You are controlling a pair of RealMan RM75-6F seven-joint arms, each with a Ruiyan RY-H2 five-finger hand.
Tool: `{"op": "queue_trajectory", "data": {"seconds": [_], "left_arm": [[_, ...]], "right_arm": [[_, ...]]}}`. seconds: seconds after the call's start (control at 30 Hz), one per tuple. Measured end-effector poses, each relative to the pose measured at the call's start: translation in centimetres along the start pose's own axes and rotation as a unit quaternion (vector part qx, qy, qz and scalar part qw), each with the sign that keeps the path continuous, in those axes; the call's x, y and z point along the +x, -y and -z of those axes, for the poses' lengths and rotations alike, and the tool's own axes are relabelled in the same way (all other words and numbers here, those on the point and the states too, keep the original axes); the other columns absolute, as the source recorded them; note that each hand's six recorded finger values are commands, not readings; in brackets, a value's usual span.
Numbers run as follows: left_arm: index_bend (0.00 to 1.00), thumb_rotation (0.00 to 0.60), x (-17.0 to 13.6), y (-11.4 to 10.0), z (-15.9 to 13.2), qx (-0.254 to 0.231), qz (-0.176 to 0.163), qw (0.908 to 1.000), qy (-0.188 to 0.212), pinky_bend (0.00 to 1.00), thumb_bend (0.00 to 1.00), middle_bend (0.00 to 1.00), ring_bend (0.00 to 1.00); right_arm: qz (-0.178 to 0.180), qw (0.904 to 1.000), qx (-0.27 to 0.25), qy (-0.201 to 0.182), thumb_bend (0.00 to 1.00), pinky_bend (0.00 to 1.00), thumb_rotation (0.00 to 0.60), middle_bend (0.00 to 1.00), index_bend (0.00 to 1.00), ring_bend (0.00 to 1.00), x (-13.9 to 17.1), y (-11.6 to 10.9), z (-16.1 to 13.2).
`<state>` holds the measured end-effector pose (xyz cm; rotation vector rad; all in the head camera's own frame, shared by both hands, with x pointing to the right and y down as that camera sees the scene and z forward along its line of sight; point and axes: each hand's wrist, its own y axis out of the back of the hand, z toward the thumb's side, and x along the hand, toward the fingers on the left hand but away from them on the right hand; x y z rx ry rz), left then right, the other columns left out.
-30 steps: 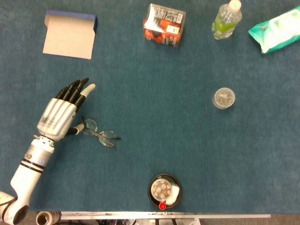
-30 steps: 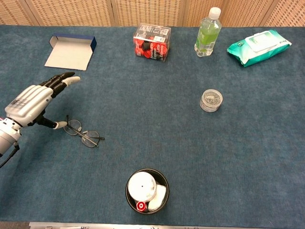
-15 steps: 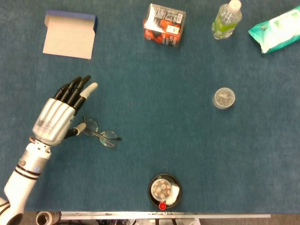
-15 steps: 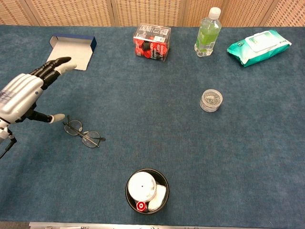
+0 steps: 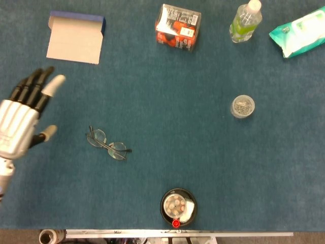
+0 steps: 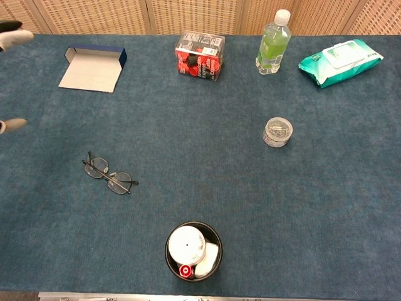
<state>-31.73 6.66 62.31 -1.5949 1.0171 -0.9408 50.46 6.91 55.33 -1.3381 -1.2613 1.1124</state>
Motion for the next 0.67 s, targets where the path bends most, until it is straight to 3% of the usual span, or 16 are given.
{"op": "queue_trajectory", "data": {"seconds": [0.13,0.33,0.5,0.67], "left_arm": [[0.18,0.600,-1.1,-1.2,1.0,0.032,-0.017,0.9992,-0.017,0.15,0.02,0.20,0.15],[0.32,0.600,-3.3,-2.2,3.2,0.071,-0.032,0.9951,-0.060,0.15,0.02,0.33,0.21],[0.36,0.600,-4.3,-2.5,4.9,0.038,-0.028,0.9959,-0.077,0.15,0.02,0.36,0.23],[0.37,0.600,-4.6,-2.8,6.6,0.037,-0.023,0.9941,-0.099,0.15,0.02,0.37,0.23]], "right_arm": [[0.002,1.0000,0.006,0.000,0.17,0.23,0.600,0.37,0.46,0.26,0.0,0.1,0.0],[0.000,0.9999,0.017,0.000,0.18,0.23,0.600,0.37,0.46,0.26,0.0,0.7,-0.2],[-0.002,0.9997,0.025,-0.002,0.18,0.23,0.600,0.37,0.46,0.26,-0.1,1.0,-0.4],[-0.007,0.9996,0.026,0.006,0.18,0.23,0.600,0.37,0.46,0.26,-0.4,1.3,0.0]]}}
